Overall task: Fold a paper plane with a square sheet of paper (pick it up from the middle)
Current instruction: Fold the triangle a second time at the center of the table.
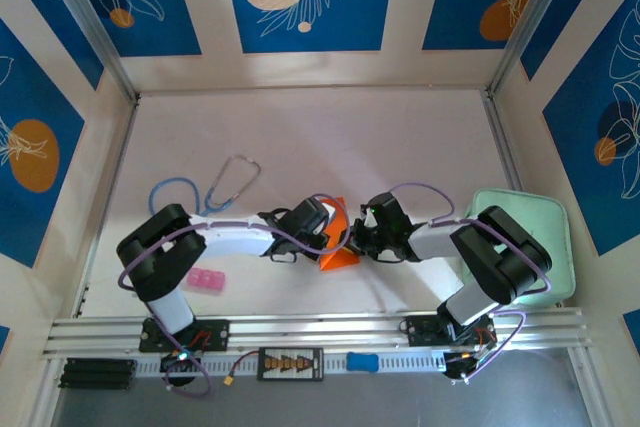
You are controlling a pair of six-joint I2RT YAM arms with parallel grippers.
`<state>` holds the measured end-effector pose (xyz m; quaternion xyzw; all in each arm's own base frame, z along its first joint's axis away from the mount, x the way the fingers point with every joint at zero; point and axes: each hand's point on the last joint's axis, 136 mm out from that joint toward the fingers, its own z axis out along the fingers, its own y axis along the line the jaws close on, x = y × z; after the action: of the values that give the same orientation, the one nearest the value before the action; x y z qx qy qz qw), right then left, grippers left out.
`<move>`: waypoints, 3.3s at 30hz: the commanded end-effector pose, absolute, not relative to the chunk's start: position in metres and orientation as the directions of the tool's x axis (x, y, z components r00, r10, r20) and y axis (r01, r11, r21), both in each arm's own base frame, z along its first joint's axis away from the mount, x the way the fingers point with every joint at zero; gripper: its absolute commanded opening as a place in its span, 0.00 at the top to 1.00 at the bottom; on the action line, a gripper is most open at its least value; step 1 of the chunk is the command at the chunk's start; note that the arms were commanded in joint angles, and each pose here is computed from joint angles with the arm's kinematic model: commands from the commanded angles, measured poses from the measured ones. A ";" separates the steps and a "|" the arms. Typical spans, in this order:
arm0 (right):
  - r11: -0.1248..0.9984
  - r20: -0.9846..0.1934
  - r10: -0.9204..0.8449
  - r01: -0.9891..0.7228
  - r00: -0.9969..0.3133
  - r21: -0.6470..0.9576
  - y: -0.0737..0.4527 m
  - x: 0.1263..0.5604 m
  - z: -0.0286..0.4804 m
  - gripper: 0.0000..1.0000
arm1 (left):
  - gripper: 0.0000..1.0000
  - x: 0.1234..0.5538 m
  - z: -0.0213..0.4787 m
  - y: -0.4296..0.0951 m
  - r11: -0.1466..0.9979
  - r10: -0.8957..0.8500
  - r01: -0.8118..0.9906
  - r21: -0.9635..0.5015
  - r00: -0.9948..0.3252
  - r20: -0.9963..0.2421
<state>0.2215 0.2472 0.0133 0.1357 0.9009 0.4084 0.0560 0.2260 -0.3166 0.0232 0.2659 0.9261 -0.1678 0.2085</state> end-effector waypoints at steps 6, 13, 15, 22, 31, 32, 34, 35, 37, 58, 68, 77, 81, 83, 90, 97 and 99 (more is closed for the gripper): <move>0.687 0.082 0.327 0.297 -0.941 0.663 0.227 0.203 -0.015 1.00 | 0.63 0.227 0.073 -0.307 0.818 0.383 0.535 -0.210 -0.780 -0.495; 0.686 0.082 0.330 0.299 -0.940 0.663 0.226 0.204 -0.015 1.00 | 0.89 0.195 0.099 -0.346 0.686 0.334 0.546 -0.481 -0.823 -0.459; 0.686 0.081 0.330 0.298 -0.940 0.664 0.226 0.204 -0.015 1.00 | 0.95 0.186 0.099 -0.357 0.644 0.341 0.537 -0.545 -0.839 -0.424; 0.687 0.083 0.330 0.300 -0.940 0.661 0.226 0.204 -0.015 1.00 | 1.00 0.176 0.073 -0.369 0.636 0.349 0.471 -0.611 -0.882 -0.316; 0.688 0.081 0.331 0.300 -0.940 0.661 0.226 0.204 -0.014 1.00 | 1.00 0.178 0.047 -0.356 0.706 0.336 0.433 -0.560 -0.902 -0.273; 0.689 0.084 0.331 0.301 -0.940 0.659 0.225 0.203 -0.015 1.00 | 1.00 0.178 0.045 -0.355 0.711 0.336 0.432 -0.555 -0.902 -0.271; 0.688 0.083 0.331 0.300 -0.940 0.660 0.226 0.204 -0.015 1.00 | 1.00 0.178 0.041 -0.354 0.716 0.337 0.430 -0.550 -0.903 -0.268; 0.688 0.083 0.331 0.300 -0.940 0.661 0.226 0.204 -0.014 1.00 | 1.00 0.178 0.038 -0.353 0.720 0.338 0.428 -0.547 -0.904 -0.262; 0.687 0.082 0.331 0.300 -0.940 0.662 0.226 0.204 -0.014 1.00 | 1.00 0.176 0.032 -0.351 0.726 0.342 0.424 -0.542 -0.906 -0.250; 0.697 0.093 0.336 0.314 -0.937 0.645 0.222 0.201 -0.020 1.00 | 1.00 0.142 0.012 -0.332 0.711 0.315 0.327 -0.622 -0.939 -0.134; 0.696 0.094 0.335 0.313 -0.938 0.647 0.223 0.201 -0.020 1.00 | 0.98 0.145 0.047 -0.339 0.647 0.302 0.365 -0.669 -0.929 -0.215; 0.693 0.092 0.333 0.310 -0.938 0.651 0.223 0.200 -0.018 1.00 | 0.97 0.185 0.057 -0.344 0.673 0.199 0.335 -0.659 -0.941 -0.275; 0.693 0.090 0.334 0.309 -0.938 0.651 0.223 0.201 -0.017 1.00 | 0.97 0.190 0.044 -0.349 0.690 0.208 0.324 -0.647 -0.945 -0.252; 0.693 0.090 0.333 0.309 -0.939 0.651 0.223 0.201 -0.017 1.00 | 0.97 0.188 0.038 -0.350 0.689 0.216 0.315 -0.653 -0.949 -0.230; 0.694 0.084 0.335 0.306 -0.939 0.652 0.223 0.201 -0.016 1.00 | 1.00 0.163 0.001 -0.317 0.771 0.229 0.248 -0.587 -0.967 -0.109; 0.692 0.079 0.328 0.296 -0.942 0.658 0.227 0.205 -0.013 1.00 | 1.00 0.152 -0.010 -0.312 0.766 0.245 0.241 -0.596 -0.967 -0.076; 0.699 0.077 0.331 0.299 -0.941 0.650 0.226 0.205 -0.012 1.00 | 1.00 0.154 -0.007 -0.310 0.769 0.241 0.249 -0.589 -0.966 -0.093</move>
<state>0.2228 0.2458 0.0132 0.1402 0.9007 0.4074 0.0555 0.1721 -0.3375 0.0181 0.1434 0.9203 -0.3609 0.0484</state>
